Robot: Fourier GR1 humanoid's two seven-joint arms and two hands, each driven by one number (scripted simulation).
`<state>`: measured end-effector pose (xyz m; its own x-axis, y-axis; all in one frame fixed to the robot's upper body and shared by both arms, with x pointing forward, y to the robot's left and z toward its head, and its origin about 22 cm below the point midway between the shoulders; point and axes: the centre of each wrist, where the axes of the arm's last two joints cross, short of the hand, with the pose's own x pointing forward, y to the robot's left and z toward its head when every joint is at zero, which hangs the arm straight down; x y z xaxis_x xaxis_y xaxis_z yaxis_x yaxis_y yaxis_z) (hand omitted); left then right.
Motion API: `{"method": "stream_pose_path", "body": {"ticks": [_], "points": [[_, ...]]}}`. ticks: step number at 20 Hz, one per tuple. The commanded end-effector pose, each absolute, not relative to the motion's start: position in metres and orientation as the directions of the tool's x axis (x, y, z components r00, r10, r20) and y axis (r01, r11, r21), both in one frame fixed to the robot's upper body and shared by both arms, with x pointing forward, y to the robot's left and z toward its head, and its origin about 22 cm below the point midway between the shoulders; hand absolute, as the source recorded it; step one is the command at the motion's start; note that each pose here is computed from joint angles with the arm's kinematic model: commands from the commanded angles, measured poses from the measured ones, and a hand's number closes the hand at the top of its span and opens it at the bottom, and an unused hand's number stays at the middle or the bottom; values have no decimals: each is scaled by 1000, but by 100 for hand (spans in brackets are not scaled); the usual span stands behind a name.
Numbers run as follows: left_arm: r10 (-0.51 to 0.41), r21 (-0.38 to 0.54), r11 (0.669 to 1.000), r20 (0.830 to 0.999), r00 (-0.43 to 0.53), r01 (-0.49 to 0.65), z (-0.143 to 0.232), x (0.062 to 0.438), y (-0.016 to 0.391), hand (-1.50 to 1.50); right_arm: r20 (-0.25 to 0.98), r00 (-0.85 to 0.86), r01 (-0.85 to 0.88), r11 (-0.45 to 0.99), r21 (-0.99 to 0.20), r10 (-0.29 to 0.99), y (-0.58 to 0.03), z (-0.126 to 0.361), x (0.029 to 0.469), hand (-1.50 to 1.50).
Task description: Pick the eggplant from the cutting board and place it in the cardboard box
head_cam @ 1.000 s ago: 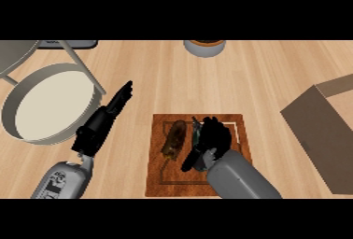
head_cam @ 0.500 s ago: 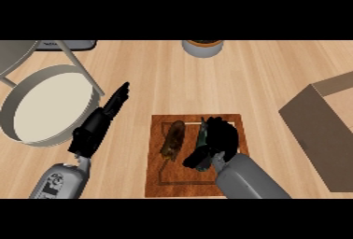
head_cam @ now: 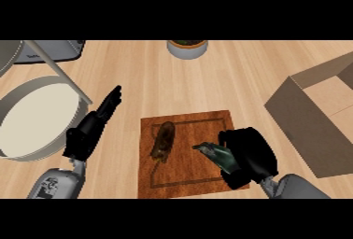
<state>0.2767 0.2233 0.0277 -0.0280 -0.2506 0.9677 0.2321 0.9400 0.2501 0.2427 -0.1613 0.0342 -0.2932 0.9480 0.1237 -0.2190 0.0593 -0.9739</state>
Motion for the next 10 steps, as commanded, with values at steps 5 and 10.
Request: {"method": "stream_pose_path", "body": {"ticks": [5, 10], "points": [[-256, 253, 953, 967, -6, 169, 24, 270, 240, 0, 85, -579, -32, 82, -996, 811, -242, 89, 214, 150], [-258, 258, 956, 966, -14, 137, 25, 266, 249, 0, 143, -661, 4, 193, -981, 737, -268, 122, 201, 150]]}}
